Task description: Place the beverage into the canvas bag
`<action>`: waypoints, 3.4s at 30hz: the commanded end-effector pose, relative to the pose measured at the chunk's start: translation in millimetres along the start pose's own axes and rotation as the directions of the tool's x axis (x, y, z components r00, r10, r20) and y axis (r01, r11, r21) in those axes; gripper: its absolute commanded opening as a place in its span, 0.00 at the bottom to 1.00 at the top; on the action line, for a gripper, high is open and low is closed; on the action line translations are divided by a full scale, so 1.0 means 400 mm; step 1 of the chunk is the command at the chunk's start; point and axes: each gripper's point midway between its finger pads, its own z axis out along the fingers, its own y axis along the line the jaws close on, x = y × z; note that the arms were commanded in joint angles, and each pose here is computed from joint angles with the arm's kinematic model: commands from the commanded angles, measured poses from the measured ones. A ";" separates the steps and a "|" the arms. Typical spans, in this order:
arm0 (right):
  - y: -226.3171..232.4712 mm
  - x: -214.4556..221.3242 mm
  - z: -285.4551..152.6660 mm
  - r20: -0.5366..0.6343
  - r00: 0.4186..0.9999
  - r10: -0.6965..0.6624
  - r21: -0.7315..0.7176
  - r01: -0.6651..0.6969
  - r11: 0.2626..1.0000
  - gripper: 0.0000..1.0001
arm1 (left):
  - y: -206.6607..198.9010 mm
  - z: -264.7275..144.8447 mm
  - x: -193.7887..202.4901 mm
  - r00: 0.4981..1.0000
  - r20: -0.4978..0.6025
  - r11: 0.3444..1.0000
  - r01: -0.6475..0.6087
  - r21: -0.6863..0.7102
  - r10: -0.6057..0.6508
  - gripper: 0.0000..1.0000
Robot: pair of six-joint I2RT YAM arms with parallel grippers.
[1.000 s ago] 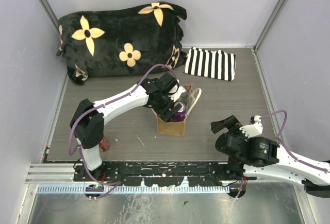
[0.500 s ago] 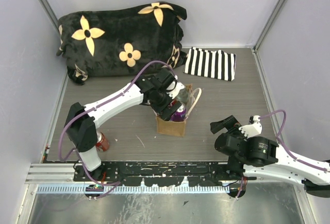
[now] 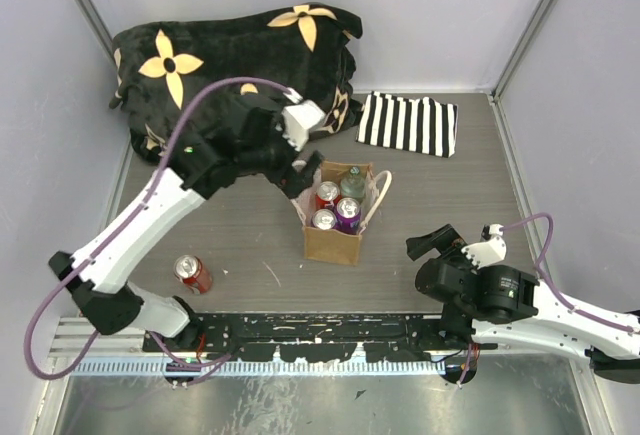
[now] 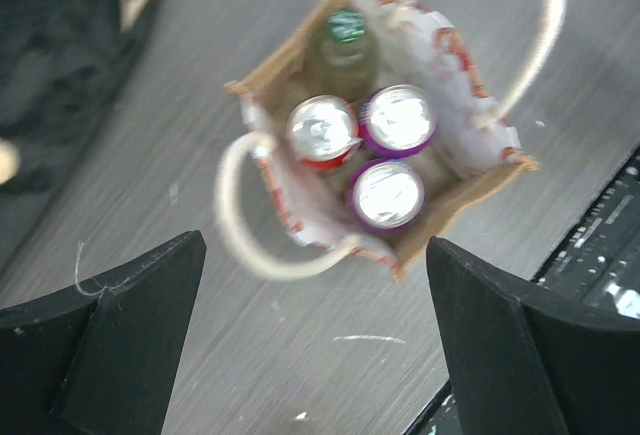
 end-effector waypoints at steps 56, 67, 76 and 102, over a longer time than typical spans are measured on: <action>0.008 0.018 0.008 -0.025 0.999 0.044 -0.053 -0.045 0.998 1.00 | 0.141 -0.270 0.839 0.693 -0.622 0.931 0.264 -0.254 -0.366 0.80; -0.005 0.018 0.010 -0.031 0.997 0.066 -0.054 -0.068 0.996 1.00 | 0.134 -0.265 0.852 0.650 -0.661 0.927 0.290 -0.238 -0.373 0.91; -0.013 0.015 0.010 -0.030 0.996 0.080 -0.052 -0.081 0.995 1.00 | 0.130 -0.262 0.863 0.612 -0.693 0.922 0.310 -0.232 -0.381 0.88; -0.025 0.022 0.018 -0.034 0.995 0.097 -0.047 -0.099 0.994 1.00 | 0.338 -0.264 0.476 0.775 -0.448 0.892 0.342 -0.295 -0.445 0.00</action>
